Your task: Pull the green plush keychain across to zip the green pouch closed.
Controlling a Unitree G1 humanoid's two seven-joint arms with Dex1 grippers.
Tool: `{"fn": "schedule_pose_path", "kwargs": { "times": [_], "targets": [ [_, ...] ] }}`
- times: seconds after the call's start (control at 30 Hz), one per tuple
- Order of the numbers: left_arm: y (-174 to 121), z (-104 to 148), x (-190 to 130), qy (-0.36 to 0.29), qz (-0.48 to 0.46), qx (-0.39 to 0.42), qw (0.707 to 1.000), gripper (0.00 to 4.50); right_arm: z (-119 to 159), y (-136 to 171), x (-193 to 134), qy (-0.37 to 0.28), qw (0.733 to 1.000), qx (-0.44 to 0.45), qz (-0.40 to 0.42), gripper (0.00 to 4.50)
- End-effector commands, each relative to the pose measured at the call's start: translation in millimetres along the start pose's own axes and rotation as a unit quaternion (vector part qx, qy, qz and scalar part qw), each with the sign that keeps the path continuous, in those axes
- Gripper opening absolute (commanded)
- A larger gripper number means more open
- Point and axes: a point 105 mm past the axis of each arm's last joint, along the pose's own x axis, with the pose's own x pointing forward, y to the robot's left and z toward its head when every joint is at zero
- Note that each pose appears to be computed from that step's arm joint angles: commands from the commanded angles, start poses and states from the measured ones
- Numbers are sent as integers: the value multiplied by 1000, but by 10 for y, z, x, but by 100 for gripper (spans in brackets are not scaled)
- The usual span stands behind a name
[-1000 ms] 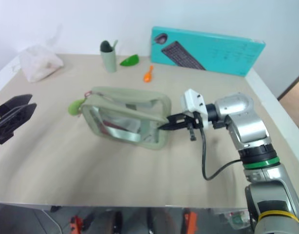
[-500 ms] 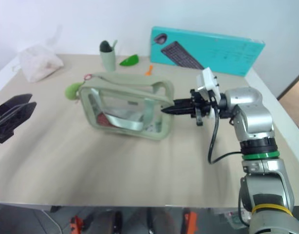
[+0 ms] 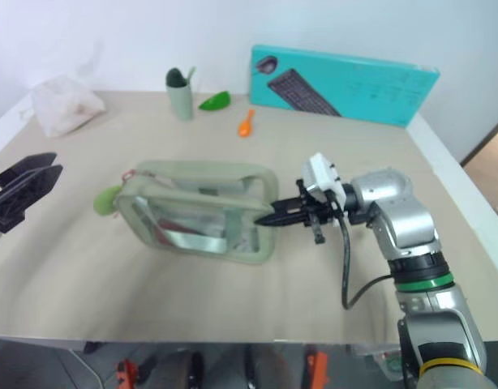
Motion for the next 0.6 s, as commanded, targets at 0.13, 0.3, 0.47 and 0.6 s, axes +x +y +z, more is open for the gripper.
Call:
{"fn": "schedule_pose_path", "kwargs": {
  "times": [0.13, 0.3, 0.47, 0.6],
  "targets": [
    [-34, 76, 46, 2, -9, 17, 1000, 450, -4, -157, -66, 25, 999, -25, -38, 41],
    [-42, 65, 56, 2, -10, 16, 1000, 450, 117, -192, -205, 5, 998, -24, -58, 41],
    [-42, 40, 55, 3, -10, 12, 1000, 450, 217, -174, -285, -19, 997, -14, -73, 211],
    [-68, -3, 70, 10, -21, 5, 1000, 450, 150, -139, -255, -1, 996, -20, -82, 314]
  ]
}}
